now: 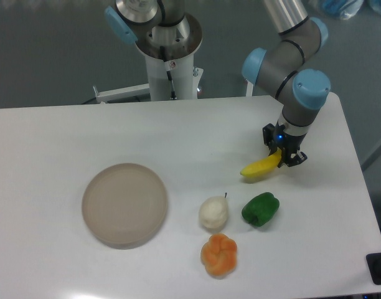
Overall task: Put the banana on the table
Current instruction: 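Move the banana toward the green pepper and lower it onto the table, then hold the banana on the table and open the gripper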
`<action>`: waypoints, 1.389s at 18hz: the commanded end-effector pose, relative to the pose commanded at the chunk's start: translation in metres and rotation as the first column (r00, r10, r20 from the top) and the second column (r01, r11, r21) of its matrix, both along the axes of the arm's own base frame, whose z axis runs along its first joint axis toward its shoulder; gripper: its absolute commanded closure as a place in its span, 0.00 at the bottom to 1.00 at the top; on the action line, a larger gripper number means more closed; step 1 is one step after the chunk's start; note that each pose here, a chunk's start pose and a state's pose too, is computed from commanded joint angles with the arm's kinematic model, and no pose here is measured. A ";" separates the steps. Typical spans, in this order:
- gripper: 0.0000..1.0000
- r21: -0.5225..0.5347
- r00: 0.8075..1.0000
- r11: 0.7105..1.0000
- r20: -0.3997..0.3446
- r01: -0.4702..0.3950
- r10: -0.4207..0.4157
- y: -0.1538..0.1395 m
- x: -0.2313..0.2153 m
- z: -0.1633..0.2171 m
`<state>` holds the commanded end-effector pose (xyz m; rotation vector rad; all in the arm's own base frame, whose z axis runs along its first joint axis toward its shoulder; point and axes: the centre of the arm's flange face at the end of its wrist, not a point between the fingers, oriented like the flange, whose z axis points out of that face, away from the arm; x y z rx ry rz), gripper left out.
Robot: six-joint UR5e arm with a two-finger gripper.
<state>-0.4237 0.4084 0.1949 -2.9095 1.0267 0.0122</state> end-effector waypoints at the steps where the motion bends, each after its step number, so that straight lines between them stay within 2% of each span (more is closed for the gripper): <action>1: 0.71 -0.001 1.000 1.000 0.001 0.003 -0.003 0.001 0.001 -0.001; 25: 0.67 -0.010 1.000 1.000 0.017 0.009 -0.009 0.003 0.001 -0.012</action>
